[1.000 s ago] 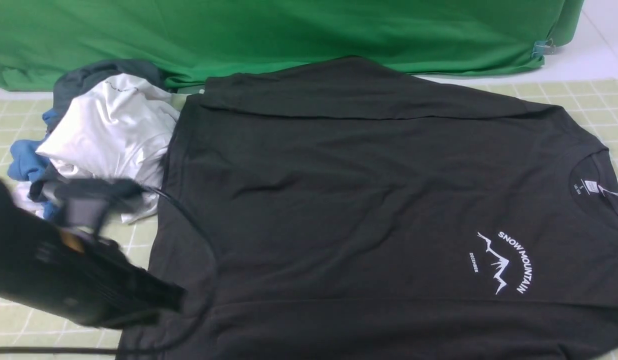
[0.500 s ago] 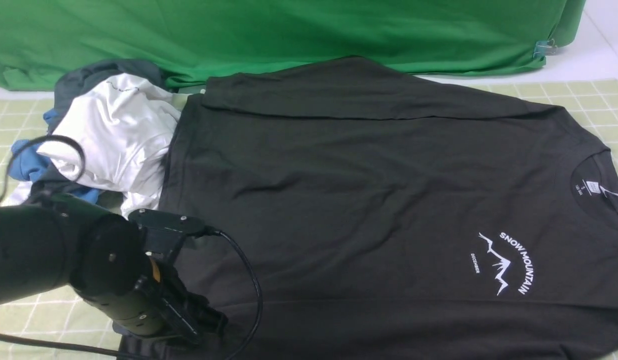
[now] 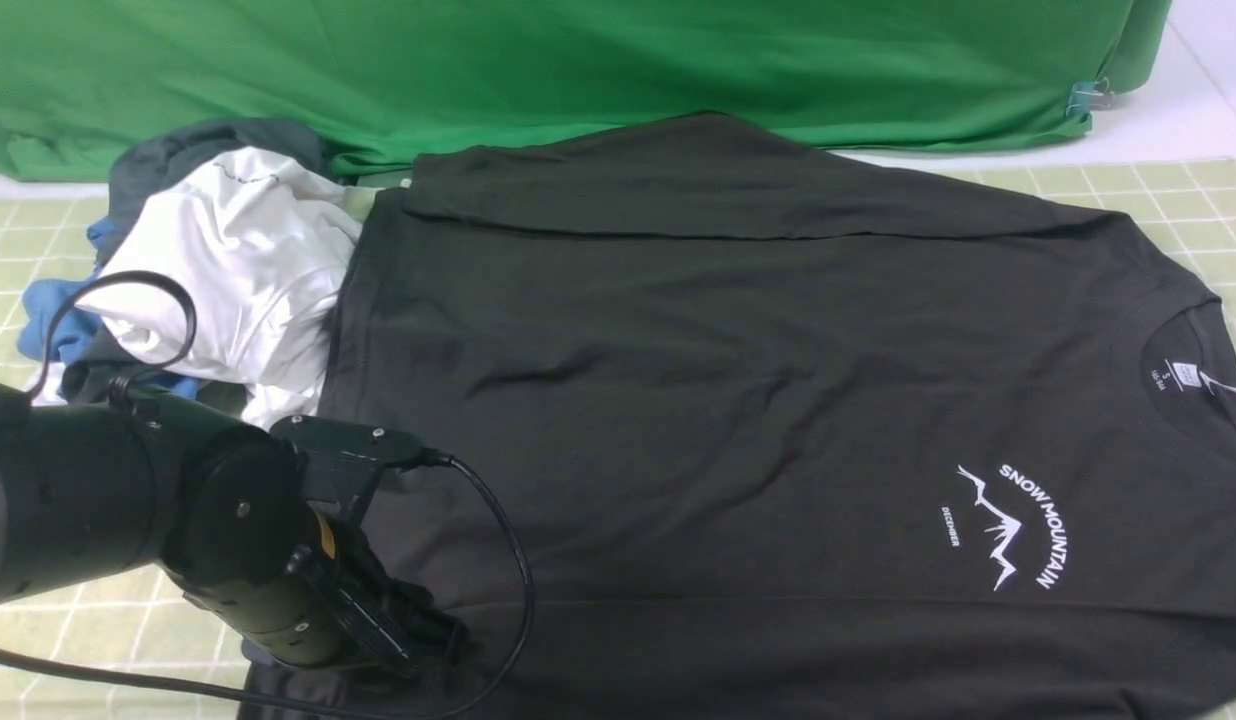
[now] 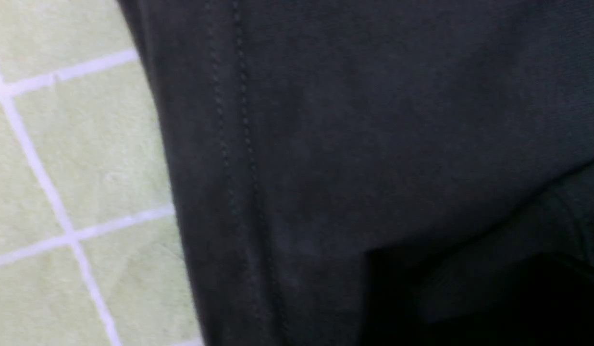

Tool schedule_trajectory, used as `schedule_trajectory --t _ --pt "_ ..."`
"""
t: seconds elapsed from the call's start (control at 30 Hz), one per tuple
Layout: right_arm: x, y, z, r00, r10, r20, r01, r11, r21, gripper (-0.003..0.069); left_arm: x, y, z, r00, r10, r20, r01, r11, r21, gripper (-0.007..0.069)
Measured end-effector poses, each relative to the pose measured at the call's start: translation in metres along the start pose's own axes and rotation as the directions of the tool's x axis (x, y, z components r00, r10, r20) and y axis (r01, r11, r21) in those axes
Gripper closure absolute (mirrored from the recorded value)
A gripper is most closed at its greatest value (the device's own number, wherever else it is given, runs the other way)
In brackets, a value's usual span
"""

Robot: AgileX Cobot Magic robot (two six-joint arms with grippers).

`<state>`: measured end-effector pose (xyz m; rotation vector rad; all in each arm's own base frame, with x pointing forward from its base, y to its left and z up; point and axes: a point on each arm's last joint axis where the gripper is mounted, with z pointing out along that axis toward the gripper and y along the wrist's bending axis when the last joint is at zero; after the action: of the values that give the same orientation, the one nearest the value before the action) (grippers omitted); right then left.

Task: Fold a long-sleeved shirt over a green coffee tablecloth.
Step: 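Grasp the left edge of the dark T-shirt lying flat on the table, then fold the left side of the black T-shirt inward over its body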

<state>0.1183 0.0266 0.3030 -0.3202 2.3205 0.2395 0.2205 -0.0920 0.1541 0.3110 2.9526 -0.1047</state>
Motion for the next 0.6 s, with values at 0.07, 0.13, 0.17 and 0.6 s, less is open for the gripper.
schedule_trajectory --t 0.07,0.13,0.17,0.6 --pt "0.0 0.0 0.0 1.0 0.0 0.001 0.0 1.0 0.0 0.065 0.001 -0.001 -0.001 1.0 -0.006 -0.005 0.006 1.0 0.005 0.0425" --pt "0.0 0.0 0.0 1.0 0.0 0.001 0.0 1.0 0.0 0.065 0.002 0.0 -0.003 1.0 -0.001 -0.015 0.001 1.0 0.003 0.0536" --pt "0.0 0.0 0.0 1.0 0.0 0.002 0.0 1.0 0.001 0.065 0.003 -0.001 -0.004 1.0 0.003 -0.021 -0.003 1.0 0.002 0.0573" --pt "0.0 0.0 0.0 1.0 -0.001 0.002 0.001 1.0 0.0 0.0634 0.019 0.001 -0.049 0.999 0.014 0.03 -0.014 1.0 0.016 0.0588"
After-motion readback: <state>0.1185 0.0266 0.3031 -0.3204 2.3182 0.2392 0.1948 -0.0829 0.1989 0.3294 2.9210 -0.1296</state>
